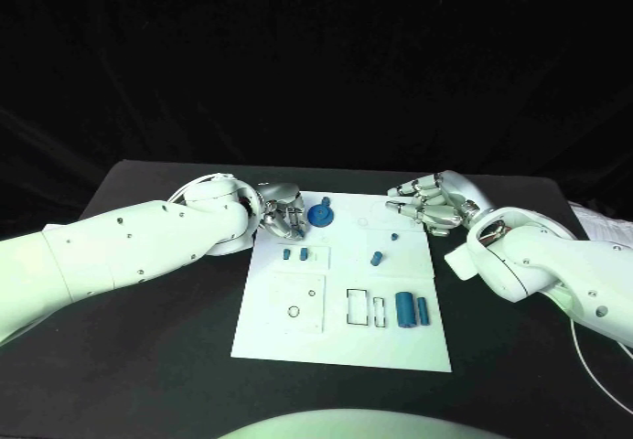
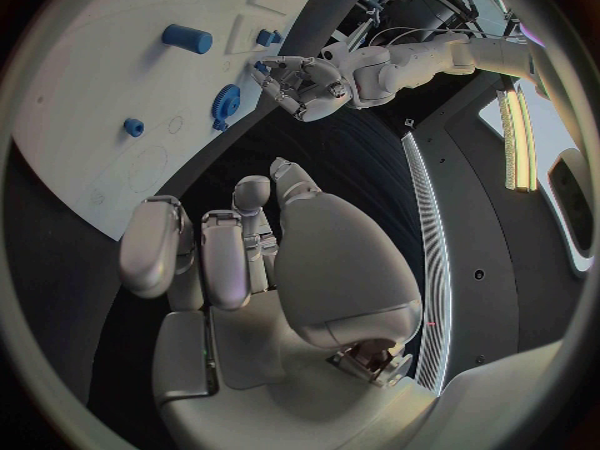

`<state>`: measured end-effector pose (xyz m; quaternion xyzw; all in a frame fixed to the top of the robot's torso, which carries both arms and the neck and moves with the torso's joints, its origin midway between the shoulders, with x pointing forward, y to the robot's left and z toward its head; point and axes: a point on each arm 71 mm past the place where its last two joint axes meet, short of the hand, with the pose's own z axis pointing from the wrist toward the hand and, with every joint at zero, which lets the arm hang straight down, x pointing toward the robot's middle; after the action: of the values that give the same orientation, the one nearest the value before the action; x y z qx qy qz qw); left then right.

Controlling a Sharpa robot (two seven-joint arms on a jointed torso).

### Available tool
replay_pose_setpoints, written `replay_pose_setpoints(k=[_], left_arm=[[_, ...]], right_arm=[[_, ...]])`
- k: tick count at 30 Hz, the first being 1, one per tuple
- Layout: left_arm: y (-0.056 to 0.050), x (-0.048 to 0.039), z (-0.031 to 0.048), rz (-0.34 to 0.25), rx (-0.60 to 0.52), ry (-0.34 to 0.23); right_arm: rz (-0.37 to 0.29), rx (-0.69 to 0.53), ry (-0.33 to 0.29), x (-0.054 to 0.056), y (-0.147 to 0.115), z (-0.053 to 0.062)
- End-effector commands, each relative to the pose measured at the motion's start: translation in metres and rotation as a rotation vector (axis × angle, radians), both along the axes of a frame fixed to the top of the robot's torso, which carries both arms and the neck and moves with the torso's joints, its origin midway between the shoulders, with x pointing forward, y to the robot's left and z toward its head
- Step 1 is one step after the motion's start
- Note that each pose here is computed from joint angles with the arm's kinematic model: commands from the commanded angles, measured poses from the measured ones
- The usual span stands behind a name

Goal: Assemble the parts on the task board

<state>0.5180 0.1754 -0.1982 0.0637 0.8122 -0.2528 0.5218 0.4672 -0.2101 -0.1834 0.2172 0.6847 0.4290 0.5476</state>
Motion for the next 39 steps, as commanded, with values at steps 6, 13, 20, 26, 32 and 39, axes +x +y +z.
replay_pose_setpoints(k=[6, 13, 20, 26, 32, 39], left_arm=[[-0.0026, -0.0012, -0.003, -0.003, 0.026, 0.026], [-0.0012, -0.0007, -0.0049, 0.002, 0.044, 0.044], [-0.0008, -0.0006, -0.0054, 0.005, 0.048, 0.048], [-0.0004, -0.0004, -0.0052, 0.007, 0.043, 0.047], [0.0001, 0.0, -0.0052, 0.01, 0.04, 0.047], [0.0066, 0.0006, -0.0048, 0.025, 0.032, 0.045]], right_arm=[[0.012, -0.01, -0.006, -0.0005, 0.0015, -0.0001], [0.012, -0.01, -0.006, -0.0006, 0.0014, -0.0001], [0.011, -0.01, -0.006, -0.0004, 0.0012, -0.0002], [0.01, -0.01, -0.006, -0.0004, 0.0011, -0.0003], [0.01, -0.01, -0.006, -0.0004, 0.0011, -0.0004], [-0.001, -0.014, -0.008, 0.0006, -0.0017, -0.0007]])
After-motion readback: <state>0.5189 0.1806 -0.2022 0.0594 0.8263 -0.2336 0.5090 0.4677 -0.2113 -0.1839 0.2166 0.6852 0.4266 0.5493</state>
